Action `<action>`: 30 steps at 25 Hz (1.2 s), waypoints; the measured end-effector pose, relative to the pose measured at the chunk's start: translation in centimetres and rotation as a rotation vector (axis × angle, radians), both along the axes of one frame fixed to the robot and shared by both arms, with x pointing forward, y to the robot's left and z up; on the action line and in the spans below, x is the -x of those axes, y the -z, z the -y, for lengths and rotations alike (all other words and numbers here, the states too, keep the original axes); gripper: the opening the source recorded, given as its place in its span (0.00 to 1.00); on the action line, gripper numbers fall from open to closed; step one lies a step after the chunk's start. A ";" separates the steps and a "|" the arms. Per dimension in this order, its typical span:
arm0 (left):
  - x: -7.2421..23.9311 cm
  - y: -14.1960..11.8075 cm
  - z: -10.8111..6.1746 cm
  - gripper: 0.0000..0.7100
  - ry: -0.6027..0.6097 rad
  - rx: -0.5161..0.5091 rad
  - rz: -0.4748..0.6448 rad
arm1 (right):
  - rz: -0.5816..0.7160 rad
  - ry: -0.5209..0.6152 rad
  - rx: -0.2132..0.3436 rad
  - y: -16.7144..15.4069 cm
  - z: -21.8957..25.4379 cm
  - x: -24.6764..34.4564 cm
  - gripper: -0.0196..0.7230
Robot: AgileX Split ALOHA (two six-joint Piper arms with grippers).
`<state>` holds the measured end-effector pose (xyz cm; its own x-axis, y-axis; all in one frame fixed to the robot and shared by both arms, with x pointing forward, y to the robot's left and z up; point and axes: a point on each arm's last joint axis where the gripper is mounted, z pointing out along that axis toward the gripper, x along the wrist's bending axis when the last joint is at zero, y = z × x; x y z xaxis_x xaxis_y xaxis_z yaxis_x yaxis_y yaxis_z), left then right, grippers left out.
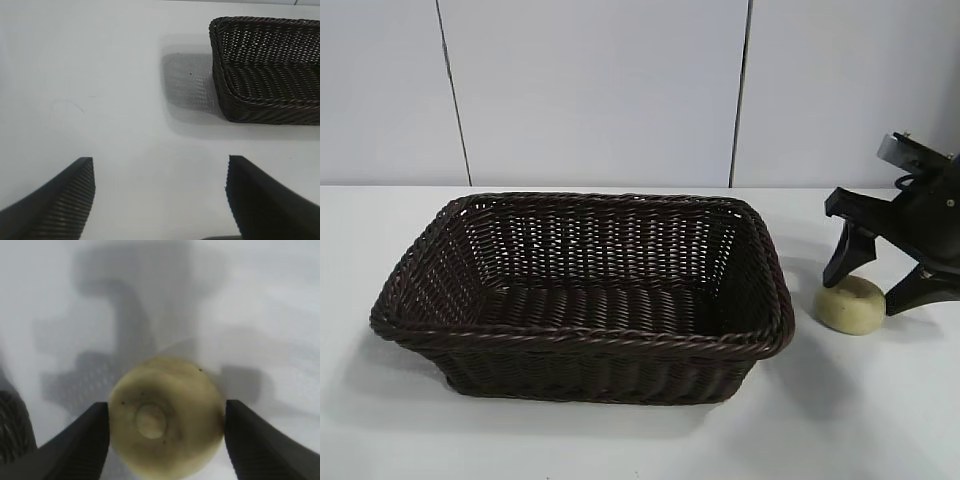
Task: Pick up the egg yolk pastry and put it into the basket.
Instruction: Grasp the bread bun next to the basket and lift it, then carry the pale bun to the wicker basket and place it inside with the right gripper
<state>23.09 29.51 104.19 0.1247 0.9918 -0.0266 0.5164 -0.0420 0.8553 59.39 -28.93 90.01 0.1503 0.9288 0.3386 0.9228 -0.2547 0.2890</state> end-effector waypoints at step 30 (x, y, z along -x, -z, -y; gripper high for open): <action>0.0 0.0 0.0 0.75 0.000 0.000 0.001 | 0.288 -0.220 -0.070 -13.9 -5.6 5.0 0.10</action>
<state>23.09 29.51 104.19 0.1247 0.9918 -0.0265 0.5156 -0.0419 0.8558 54.35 -23.29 103.94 -0.1612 0.9013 0.4022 0.8410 -0.0878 0.5338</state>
